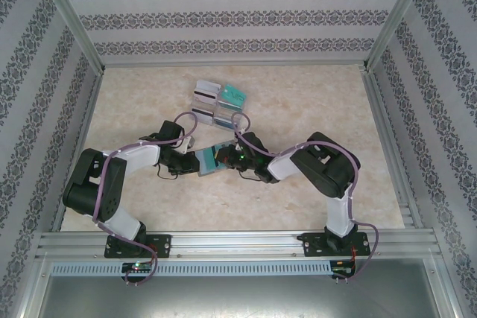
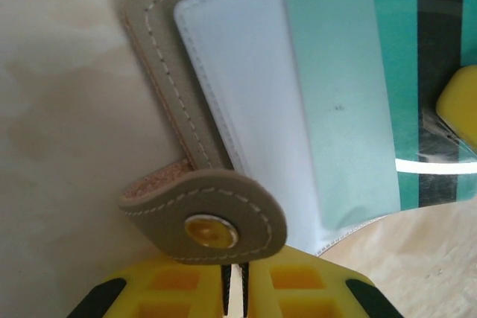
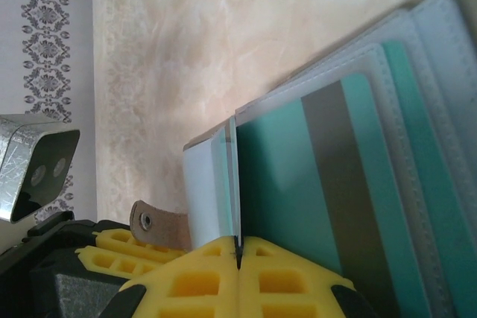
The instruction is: Put the credit cards into the card holder
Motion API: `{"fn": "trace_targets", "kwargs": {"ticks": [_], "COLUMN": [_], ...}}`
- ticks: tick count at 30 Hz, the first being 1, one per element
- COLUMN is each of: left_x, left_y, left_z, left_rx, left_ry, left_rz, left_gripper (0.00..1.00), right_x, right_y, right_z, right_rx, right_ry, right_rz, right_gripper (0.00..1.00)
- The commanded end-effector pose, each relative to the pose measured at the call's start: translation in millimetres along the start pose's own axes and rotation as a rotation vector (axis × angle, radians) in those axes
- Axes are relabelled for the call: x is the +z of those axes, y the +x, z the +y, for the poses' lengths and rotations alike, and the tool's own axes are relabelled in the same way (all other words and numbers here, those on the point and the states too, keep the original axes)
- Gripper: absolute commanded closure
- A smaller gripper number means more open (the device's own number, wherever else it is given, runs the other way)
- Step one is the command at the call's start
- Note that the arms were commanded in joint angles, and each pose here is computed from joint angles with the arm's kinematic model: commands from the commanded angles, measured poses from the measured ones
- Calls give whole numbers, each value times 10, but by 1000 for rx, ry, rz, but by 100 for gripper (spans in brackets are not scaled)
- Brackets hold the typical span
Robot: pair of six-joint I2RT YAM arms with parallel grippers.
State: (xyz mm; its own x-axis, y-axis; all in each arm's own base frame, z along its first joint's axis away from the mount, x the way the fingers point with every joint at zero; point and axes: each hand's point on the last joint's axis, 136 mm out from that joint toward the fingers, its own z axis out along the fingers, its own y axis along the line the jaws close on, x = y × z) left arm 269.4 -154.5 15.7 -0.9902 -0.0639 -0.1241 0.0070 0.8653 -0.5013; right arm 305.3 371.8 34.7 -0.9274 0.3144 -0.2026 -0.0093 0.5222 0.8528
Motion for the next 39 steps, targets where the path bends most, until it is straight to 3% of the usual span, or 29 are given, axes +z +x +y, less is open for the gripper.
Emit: {"fn": "trace_targets", "kwargs": {"ticks": [1,8,18,24,28,39], "left_x": [186,170,184,156,152,170], "left_y": [166,102,14,-6,12,7], "left_z": [-147,-160,-179,-174,-149,-141], "left_rx": [23,44,46,47,48,42], "left_ry": [60,48,45,32,19,19], "left_rz": [75,70,58,57,62,64], "left_gripper": [85,86,86,87,88,89], "right_x": [99,124,9,-100,-200,-399], "right_y": [185,375,520,362,249,-16], "right_z": [-48,54,20,179,220,284], "right_rx": [-15,-65,-234,-323,-365,-395], "right_ry": [20,47,222,263,295,313], "right_rz": [111,280,398,358,344,318], "right_gripper": [100,100,96,77,69,64]}}
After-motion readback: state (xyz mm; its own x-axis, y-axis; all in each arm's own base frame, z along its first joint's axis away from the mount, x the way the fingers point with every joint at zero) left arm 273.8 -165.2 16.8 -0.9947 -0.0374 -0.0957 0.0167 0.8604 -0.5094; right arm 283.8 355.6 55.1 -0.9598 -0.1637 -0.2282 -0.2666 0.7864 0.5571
